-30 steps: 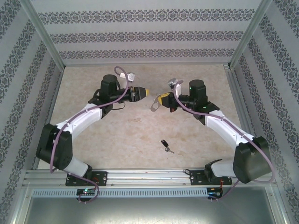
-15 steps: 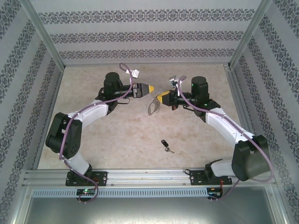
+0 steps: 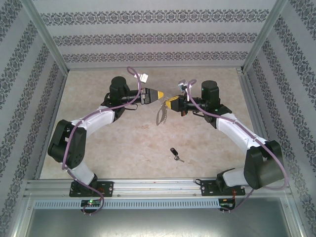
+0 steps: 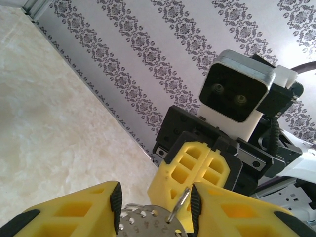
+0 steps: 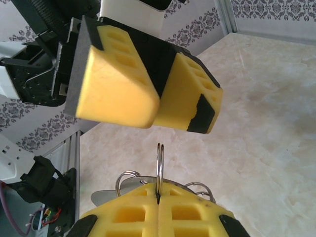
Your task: Put the keys on the keyring
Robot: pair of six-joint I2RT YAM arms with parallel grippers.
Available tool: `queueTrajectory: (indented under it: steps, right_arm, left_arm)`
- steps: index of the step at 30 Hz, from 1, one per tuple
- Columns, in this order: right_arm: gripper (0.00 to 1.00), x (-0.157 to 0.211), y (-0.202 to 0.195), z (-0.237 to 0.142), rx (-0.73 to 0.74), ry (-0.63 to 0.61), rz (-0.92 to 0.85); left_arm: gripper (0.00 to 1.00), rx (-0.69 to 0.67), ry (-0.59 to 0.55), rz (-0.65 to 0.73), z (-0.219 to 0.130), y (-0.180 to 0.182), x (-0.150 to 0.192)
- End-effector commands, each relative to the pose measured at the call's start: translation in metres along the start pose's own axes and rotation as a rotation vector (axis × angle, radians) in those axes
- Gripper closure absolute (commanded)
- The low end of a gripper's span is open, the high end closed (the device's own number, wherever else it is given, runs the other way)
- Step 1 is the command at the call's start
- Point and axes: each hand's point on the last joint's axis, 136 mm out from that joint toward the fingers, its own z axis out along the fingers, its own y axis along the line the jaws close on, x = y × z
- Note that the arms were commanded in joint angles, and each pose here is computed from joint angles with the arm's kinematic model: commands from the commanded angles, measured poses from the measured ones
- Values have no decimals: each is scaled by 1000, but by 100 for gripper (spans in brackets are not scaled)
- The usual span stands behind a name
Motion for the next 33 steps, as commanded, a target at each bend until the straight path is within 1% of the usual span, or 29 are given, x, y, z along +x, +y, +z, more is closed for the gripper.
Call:
queueTrajectory:
  steps: [1,4,13,19,28,33]
  right_arm:
    - [100,-19,6,-3,-27,-40,-49]
    - [100,-18,6,-2,-28,-39,-47]
    - [100,-20,5,-2,-29,-46,-45]
    - [100,-18,4,-1,-30,-44,-38]
    - [100,-14,4,0,-38,-37,-30]
    - [100,-14,4,2,-41,-35,-29]
  left_arm:
    - [57,60,14,68,-1,-28,2]
    - [60,62,30,63,1,-29,8]
    - [64,69,58,52,5,-28,19]
    - [71,78,49,59,4,-32,19]
    - [72,98,32,73,5,-41,15]
    - [79,108,32,81,8,-45,13]
